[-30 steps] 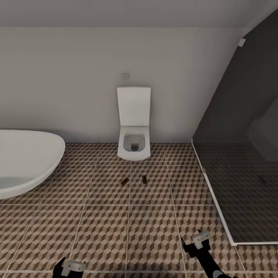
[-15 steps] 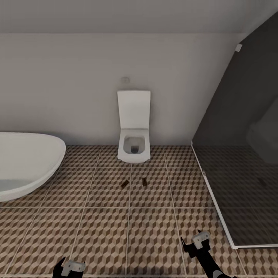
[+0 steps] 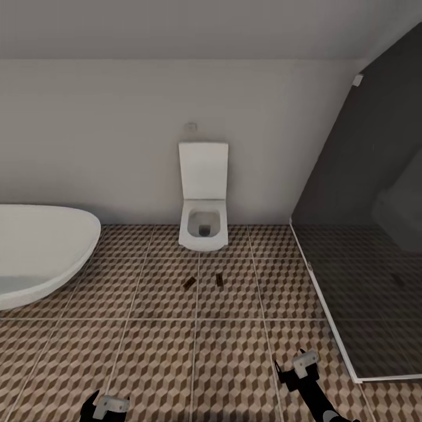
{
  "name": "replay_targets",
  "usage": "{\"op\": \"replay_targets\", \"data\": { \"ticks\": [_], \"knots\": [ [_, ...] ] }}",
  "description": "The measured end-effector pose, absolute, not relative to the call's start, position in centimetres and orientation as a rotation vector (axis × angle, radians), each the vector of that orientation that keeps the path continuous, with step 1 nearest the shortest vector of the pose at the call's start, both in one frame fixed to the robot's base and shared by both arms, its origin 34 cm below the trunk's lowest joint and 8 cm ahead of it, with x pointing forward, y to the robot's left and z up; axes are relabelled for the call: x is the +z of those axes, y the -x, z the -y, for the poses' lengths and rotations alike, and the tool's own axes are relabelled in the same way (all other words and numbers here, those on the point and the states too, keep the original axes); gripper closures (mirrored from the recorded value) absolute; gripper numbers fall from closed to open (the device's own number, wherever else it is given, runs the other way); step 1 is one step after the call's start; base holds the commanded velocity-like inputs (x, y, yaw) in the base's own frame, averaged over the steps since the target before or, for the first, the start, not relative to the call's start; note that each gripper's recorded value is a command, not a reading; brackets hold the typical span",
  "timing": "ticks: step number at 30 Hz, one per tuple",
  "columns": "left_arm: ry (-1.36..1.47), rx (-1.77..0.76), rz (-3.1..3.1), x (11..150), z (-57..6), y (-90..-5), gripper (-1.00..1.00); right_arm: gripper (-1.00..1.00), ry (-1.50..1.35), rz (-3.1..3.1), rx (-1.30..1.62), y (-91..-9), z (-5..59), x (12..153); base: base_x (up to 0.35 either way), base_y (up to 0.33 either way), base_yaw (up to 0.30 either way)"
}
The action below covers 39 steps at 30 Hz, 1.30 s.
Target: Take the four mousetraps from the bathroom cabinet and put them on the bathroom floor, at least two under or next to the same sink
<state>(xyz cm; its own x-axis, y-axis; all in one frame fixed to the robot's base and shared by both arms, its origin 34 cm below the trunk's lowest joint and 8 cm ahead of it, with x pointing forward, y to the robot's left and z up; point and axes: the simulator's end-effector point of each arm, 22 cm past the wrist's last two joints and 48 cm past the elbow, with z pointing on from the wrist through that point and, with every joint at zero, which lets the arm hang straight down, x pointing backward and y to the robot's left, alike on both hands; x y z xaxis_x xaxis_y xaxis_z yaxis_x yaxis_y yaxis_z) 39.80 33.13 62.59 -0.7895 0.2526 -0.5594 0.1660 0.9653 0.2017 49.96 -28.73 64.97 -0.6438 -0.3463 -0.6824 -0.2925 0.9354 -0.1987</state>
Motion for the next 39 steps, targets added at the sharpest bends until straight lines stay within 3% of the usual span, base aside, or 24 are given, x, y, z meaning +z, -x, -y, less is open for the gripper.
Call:
{"op": "replay_targets", "data": {
  "ticks": [39],
  "knots": [
    [-0.282, 0.187, -2.440, 64.3, -32.7, -42.0, -1.00, -1.00, 0.440, -2.252, -0.098, -52.0, 28.5, 67.3, 0.000, 0.000, 0.000]
  ]
}}
